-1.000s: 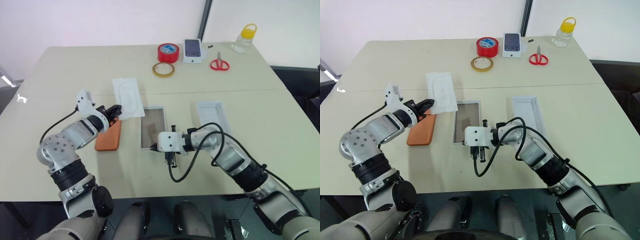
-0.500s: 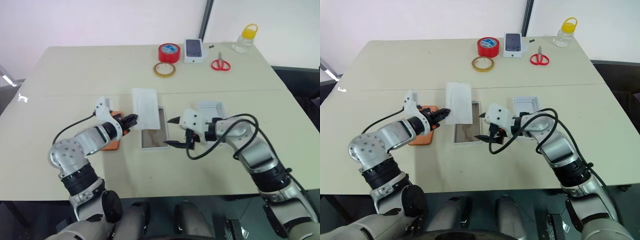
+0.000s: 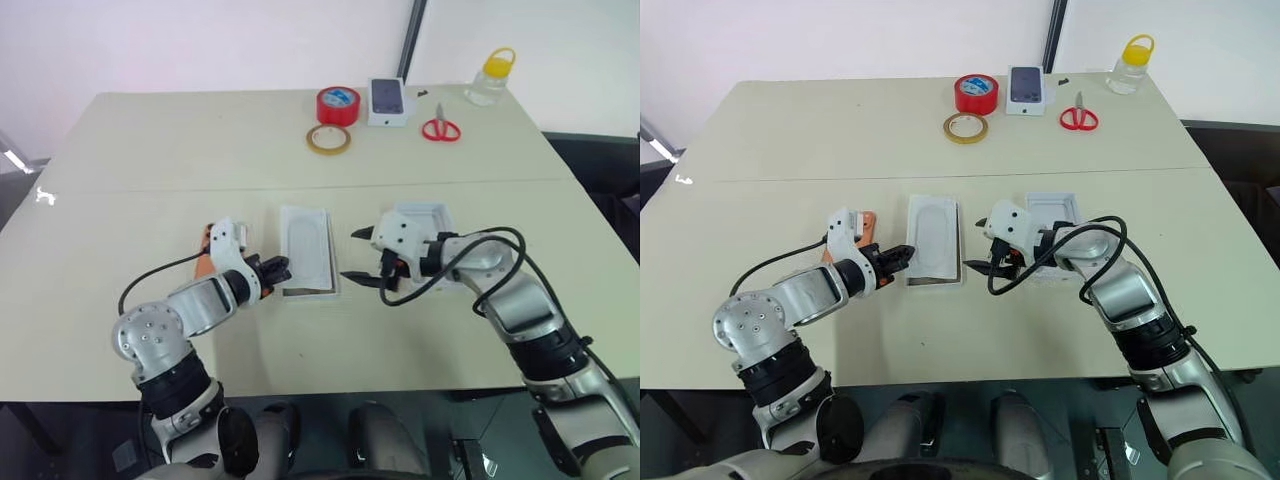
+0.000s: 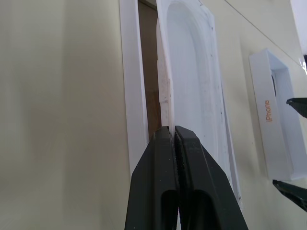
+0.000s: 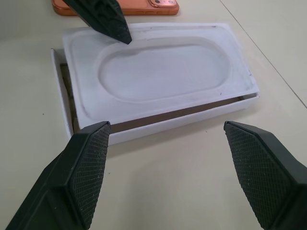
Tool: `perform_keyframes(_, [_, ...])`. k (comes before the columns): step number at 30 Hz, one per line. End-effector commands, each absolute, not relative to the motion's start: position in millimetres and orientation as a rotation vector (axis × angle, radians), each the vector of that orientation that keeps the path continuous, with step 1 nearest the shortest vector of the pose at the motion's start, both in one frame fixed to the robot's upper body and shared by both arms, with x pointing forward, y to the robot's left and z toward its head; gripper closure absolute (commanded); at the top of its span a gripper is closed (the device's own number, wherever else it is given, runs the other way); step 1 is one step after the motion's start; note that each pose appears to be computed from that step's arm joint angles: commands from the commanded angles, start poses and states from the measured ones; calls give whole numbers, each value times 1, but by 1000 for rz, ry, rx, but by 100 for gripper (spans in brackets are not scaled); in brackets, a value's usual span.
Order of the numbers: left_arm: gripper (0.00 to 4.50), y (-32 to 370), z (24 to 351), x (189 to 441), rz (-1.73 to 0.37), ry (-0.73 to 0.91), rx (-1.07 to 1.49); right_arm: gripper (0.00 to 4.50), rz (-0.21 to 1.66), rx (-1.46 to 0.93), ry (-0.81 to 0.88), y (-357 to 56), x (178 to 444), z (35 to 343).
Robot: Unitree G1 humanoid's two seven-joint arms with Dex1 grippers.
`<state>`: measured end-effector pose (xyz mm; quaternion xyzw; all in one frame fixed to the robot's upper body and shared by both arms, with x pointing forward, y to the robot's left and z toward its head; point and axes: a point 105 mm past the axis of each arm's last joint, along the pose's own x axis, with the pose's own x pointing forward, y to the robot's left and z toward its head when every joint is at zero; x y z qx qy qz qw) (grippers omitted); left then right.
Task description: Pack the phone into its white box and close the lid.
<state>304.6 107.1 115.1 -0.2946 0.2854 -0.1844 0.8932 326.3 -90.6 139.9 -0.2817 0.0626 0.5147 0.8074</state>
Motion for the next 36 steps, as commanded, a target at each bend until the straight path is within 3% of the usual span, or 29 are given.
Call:
perform_keyframes(1, [358, 101, 126, 300, -427, 551, -590, 49, 1102, -629, 69, -85, 329, 153])
perform_keyframes(6, [123, 105, 129, 300, -428, 534, -586, 49, 1092, -610, 71, -84, 330, 154])
perform_keyframes(11, [123, 114, 149, 304, -467, 451, -581, 49, 1052, -533, 76, -82, 338, 164])
perform_keyframes(12, [120, 115, 152, 304, -482, 439, -572, 75, 1040, -522, 80, -81, 340, 165])
perform_keyframes(15, [118, 120, 164, 304, -516, 391, -546, 183, 994, -509, 109, -79, 350, 164])
perform_keyframes(20, [118, 131, 179, 306, -538, 314, -507, 433, 1005, -507, 103, -58, 351, 165])
perform_keyframes(28, [118, 191, 155, 299, -475, 317, -32, 433, 983, -509, 220, 1, 359, 139])
perform_keyframes(36, [118, 201, 146, 269, -627, 265, 104, 433, 928, -587, 291, 17, 371, 119])
